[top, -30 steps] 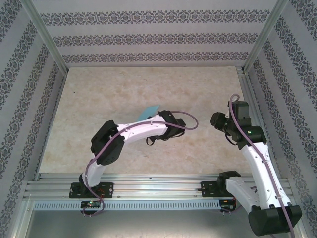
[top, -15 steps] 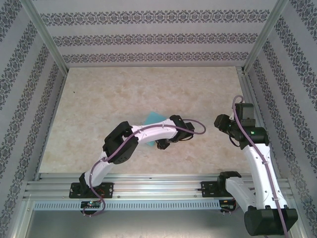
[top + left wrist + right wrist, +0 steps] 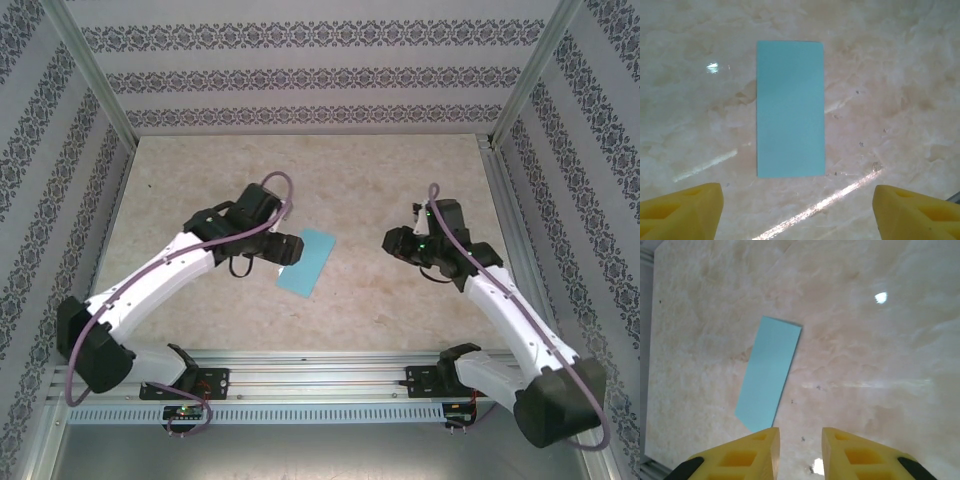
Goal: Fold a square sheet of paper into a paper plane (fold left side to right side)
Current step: Third fold the triangle at the center of the table.
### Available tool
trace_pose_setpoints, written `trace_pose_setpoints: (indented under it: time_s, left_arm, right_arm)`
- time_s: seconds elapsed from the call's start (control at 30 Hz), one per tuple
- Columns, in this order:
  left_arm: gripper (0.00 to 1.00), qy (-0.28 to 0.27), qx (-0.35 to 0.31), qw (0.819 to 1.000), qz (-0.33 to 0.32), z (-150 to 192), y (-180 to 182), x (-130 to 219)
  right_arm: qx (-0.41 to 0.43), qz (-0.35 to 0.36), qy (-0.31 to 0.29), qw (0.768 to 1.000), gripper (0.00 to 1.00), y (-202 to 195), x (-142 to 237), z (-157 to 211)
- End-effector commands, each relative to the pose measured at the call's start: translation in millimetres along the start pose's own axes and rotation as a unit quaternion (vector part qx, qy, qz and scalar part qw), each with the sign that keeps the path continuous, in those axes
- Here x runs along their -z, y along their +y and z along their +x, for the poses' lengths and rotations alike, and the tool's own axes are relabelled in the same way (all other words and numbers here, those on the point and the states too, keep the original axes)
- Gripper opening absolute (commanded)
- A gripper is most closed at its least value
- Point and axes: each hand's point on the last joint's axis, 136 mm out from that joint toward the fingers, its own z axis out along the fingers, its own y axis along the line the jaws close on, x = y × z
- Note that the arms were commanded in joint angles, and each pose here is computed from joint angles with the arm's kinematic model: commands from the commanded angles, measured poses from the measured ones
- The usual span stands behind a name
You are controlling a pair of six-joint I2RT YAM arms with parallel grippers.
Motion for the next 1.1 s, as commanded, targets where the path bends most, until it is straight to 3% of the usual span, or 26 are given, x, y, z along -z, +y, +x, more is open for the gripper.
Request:
trace_pose_setpoints:
  time_s: [0.0, 0.17, 0.43, 0.8, 1.07]
  left_arm:
    - [0.82, -0.048, 0.053, 0.993, 0.098, -12.0, -4.0, -4.0]
    - [0.85, -0.074, 0.139, 0.975, 0.159, -7.2, 23.4, -11.1]
    - [0.85, -0.045, 0.174, 0.967, 0.181, 8.2, 34.3, -40.7]
    - [0.86, -0.001, 0.186, 0.970, 0.159, 26.3, 46.8, -73.4]
    - [0.87, 0.024, 0.200, 0.966, 0.162, 36.2, 48.8, -90.1]
  right_arm:
    - [0.007, -0.052, -0.019, 0.998, 0.28, 40.8, -36.5, -11.1]
    - [0.020, -0.041, 0.019, 0.999, 0.26, 56.8, -94.7, -2.6]
    - [0.020, -0.037, 0.061, 0.997, 0.24, 58.4, -162.8, -0.6]
    - [0.014, 0.014, 0.101, 0.995, 0.24, 25.3, -204.6, 11.5]
    - [0.019, 0.050, 0.126, 0.991, 0.23, 0.2, -208.6, 22.7]
